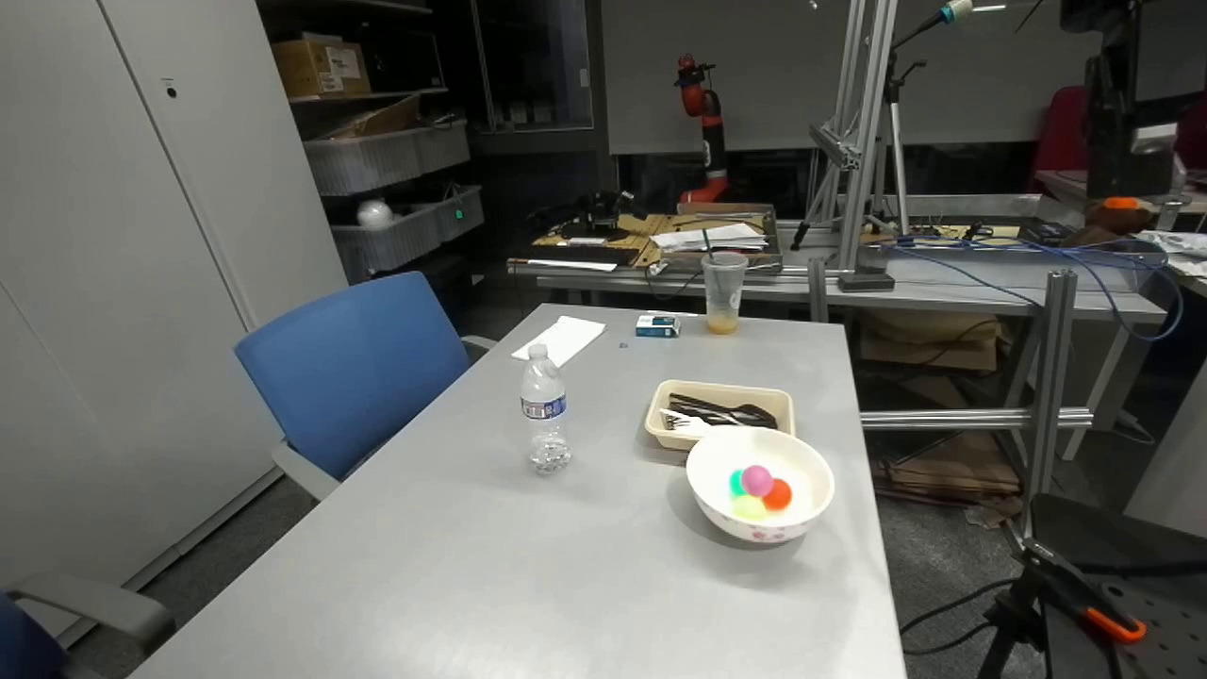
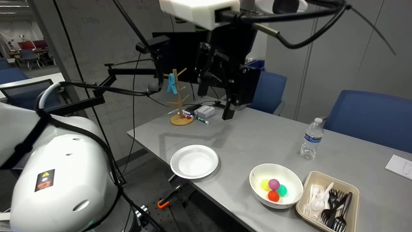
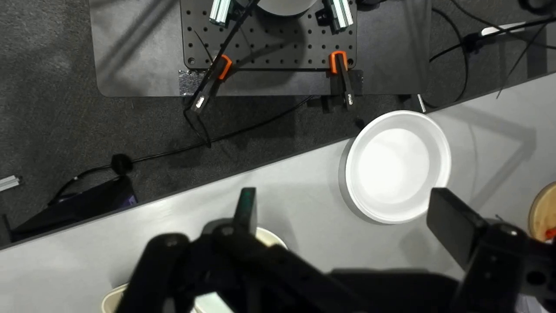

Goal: Transfer the balls from the bowl to the plate

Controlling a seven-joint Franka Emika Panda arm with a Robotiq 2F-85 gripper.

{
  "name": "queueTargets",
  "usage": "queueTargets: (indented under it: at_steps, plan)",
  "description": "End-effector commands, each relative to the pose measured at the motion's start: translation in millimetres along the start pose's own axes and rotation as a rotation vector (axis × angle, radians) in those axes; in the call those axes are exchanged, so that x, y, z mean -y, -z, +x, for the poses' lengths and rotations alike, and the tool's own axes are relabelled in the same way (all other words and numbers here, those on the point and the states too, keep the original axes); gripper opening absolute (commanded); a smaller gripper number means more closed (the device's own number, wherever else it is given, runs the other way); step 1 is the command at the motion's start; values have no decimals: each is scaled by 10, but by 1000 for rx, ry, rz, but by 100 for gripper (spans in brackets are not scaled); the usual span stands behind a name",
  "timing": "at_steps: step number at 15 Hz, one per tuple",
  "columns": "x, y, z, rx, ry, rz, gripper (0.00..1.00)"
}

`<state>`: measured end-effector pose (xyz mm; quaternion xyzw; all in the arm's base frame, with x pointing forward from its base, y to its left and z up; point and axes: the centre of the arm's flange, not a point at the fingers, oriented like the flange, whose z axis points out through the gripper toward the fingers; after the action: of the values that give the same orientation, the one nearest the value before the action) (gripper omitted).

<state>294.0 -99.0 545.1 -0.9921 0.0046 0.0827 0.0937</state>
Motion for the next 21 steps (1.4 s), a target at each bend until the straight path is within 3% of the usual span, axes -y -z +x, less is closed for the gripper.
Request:
queueTargets:
  at_steps: [1,3,4,9,10,13,17,21]
  plan:
    - [-14,12,11,-58,-31,-41,100]
    - [-22,24,44,-103,-35,-52,100]
    - [53,614,546,-132,-35,-63,100]
    - [155,1299,1123,-311,-88,-128,100]
    - [119,911,733,-289,-50,-109,100]
    - [143,1092,1012,-305,-68,-127,100]
    - [136,1099,1063,-303,-70,-129,100]
    - [74,673,1200,-297,-104,-134,100]
